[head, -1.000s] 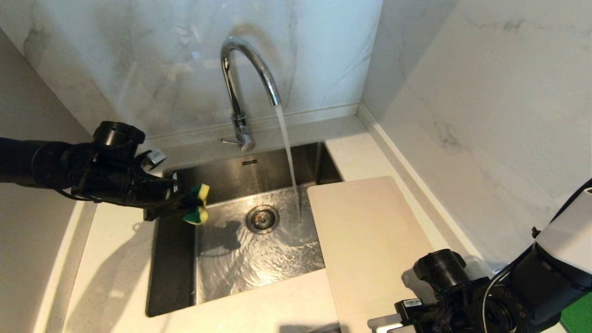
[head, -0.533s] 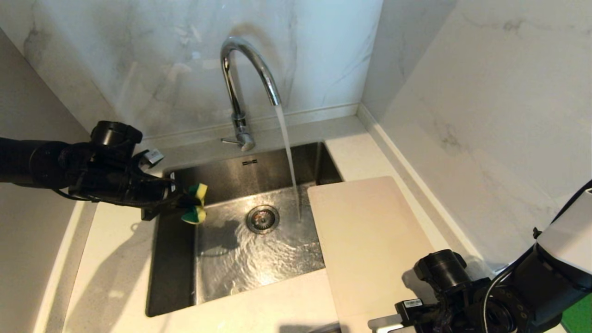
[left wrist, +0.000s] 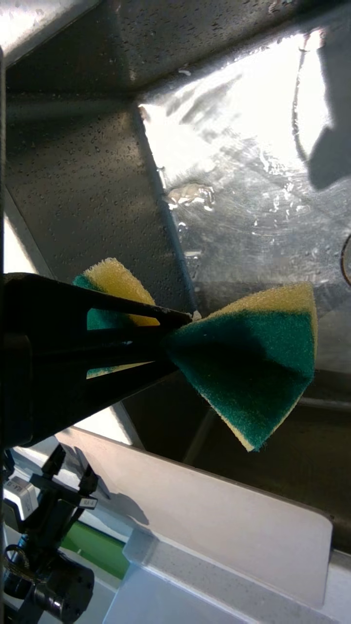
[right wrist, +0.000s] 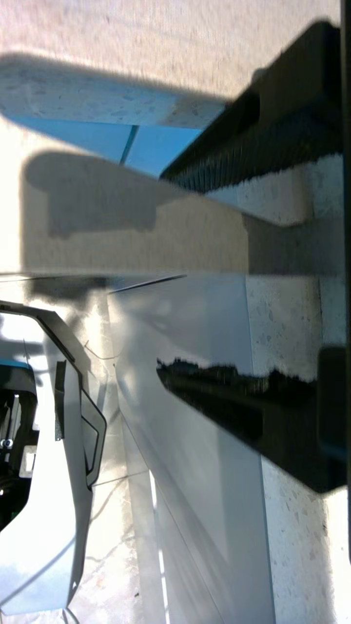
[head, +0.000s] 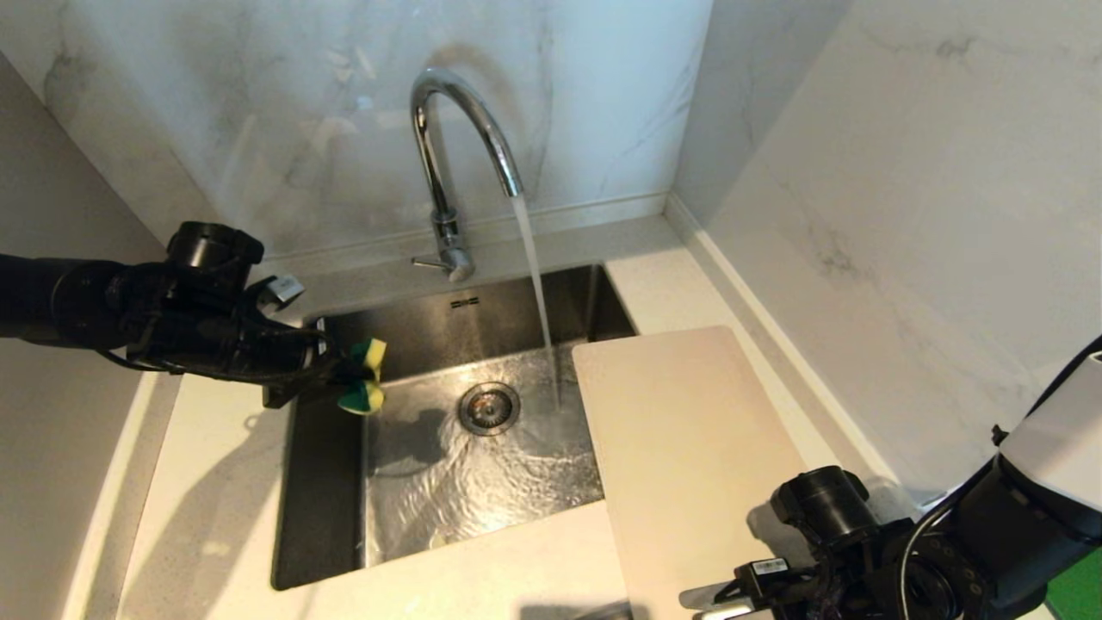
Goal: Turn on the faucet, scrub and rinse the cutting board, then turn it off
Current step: Put down the cutting board, then put down the cleaning cloth
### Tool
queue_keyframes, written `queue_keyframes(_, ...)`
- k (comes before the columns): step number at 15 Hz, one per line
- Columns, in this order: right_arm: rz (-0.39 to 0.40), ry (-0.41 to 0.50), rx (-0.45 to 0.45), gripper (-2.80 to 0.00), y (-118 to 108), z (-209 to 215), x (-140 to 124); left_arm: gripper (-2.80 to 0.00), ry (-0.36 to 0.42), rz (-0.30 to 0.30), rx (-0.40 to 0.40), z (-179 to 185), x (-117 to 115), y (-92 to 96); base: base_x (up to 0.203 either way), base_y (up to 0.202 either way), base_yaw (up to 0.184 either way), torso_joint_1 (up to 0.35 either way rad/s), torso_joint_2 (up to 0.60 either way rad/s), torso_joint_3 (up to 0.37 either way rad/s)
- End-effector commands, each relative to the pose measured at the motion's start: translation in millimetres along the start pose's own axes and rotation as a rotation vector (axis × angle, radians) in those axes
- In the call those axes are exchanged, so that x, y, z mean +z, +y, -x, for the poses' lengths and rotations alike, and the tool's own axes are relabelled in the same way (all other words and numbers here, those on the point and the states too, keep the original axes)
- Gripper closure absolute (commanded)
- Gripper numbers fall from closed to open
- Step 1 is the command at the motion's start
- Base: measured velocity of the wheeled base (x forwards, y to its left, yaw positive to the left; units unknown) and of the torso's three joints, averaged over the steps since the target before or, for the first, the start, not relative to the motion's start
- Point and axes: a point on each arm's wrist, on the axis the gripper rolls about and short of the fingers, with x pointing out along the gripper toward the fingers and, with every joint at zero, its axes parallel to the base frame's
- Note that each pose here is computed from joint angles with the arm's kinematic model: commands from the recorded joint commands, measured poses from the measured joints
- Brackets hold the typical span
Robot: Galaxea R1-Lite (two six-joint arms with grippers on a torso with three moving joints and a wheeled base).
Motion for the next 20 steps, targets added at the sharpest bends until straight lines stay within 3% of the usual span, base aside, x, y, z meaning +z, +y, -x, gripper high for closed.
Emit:
queue_keyframes(1, 0.012, -0.004, -0.008, -2.8, 2, 4, 1, 0.0, -0.007, 0.001, -0.005, 3, 1, -1.9, 0.0, 0.0, 0.0, 0.0, 0.0, 0.0)
queue_keyframes(14, 0.047, -0.018, -0.152, -2.8, 10, 45, 13, 0.0, -0.053, 0.001, -0.029, 37, -1, -19.9, 0.0, 0.0, 0.0, 0.0, 0.0, 0.0)
queue_keyframes(20, 0.007, -0.079, -0.241, -2.8, 10, 67, 20, 0.0, -0.058, 0.004, -0.02, 49, -4, -23.0, 0.0, 0.0, 0.0, 0.0, 0.0, 0.0)
